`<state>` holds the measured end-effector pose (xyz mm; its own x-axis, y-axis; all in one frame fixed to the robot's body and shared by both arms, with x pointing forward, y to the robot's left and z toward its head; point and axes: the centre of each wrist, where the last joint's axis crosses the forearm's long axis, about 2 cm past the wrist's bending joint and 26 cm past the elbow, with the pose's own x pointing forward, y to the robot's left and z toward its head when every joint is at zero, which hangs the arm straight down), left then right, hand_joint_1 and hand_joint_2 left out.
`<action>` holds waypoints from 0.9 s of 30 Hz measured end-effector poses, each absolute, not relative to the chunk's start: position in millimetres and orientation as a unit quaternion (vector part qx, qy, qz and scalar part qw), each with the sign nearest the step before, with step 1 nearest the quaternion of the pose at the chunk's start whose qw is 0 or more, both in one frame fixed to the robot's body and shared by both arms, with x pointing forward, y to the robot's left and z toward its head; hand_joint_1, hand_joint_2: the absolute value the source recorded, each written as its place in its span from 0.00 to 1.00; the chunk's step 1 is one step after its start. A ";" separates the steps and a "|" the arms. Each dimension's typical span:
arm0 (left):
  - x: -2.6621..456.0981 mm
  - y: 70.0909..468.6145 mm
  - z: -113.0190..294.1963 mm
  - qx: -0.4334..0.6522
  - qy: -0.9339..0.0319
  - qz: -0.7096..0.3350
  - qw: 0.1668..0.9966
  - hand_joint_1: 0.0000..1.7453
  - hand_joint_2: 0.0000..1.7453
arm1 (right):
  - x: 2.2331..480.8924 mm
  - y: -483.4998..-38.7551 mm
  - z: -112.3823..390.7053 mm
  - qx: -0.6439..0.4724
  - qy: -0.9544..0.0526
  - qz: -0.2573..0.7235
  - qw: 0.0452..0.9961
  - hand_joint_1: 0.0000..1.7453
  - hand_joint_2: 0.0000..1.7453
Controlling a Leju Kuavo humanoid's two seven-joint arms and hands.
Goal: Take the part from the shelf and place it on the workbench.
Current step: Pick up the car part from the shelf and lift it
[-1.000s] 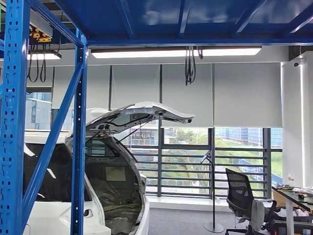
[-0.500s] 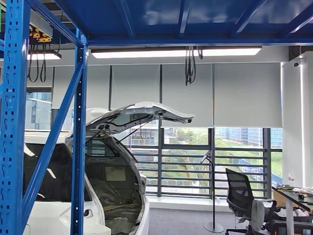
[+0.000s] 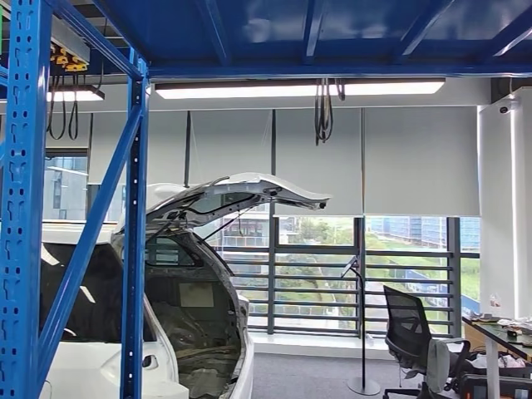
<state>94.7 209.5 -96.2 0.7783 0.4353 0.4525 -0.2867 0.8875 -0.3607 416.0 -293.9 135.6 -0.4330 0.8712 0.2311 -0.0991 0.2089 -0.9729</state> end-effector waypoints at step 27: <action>96.5 209.4 -95.8 -0.137 -0.271 0.189 0.934 0.00 0.00 | 418.0 -294.4 127.6 -0.303 -0.645 0.528 0.462 0.00 0.00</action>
<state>96.5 209.4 -95.8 0.7817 0.4266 0.4550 -0.2784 0.8915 -0.3575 418.0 -294.4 127.6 -0.3895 0.8790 0.2751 -0.0965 0.2581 -0.9613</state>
